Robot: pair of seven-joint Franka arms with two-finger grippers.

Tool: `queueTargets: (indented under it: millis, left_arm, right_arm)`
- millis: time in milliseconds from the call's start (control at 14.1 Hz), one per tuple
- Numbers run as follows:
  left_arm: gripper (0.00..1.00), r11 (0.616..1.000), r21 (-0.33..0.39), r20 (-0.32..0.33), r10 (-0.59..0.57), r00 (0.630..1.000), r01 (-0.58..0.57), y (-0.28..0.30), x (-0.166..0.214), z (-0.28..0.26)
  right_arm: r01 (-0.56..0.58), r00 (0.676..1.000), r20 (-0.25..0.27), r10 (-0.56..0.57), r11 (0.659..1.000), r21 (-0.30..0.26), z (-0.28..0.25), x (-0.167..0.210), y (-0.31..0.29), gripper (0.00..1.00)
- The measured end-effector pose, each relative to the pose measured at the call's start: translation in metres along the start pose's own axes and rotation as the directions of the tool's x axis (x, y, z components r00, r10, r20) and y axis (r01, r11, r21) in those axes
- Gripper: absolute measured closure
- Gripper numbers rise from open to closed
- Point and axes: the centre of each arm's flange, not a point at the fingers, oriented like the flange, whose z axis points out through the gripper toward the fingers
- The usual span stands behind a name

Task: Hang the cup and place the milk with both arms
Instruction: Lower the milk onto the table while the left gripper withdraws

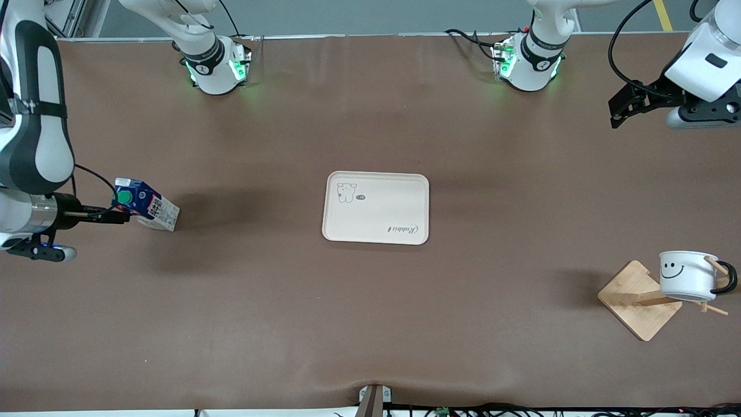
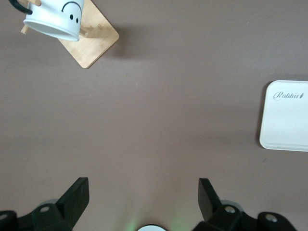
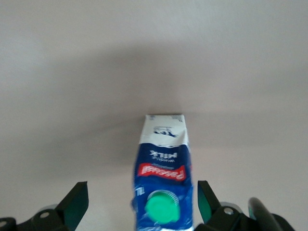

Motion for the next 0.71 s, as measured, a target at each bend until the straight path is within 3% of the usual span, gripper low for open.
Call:
queueTargets:
  millis: [142, 426, 568, 710]
  left_arm:
    - [0.0, 0.999, -0.032, 0.004, 0.0, 1.0, 0.0, 0.003, 0.0, 0.0]
    - [0.0, 0.999, -0.04, 0.011, -0.008, 1.0, 0.009, -0.001, 0.0, 0.003]
    - [0.0, 0.999, -0.041, 0.011, -0.019, 1.0, 0.019, -0.007, 0.001, 0.004]
    - [0.0, 0.999, -0.041, 0.011, -0.021, 1.0, 0.022, -0.008, 0.001, 0.004]
  right_arm:
    - [0.04, 0.996, -0.079, -0.042, 0.999, -0.033, -0.037, 0.004, -0.022, 0.0]
    - [0.082, 0.967, -0.225, -0.122, 0.981, -0.177, -0.116, 0.001, -0.051, 0.0]
    - [0.075, 0.956, -0.266, -0.121, 0.981, -0.179, -0.14, -0.003, -0.051, 0.0]
    - [0.076, 0.951, -0.289, -0.11, 0.989, -0.128, -0.153, -0.006, -0.053, 0.0]
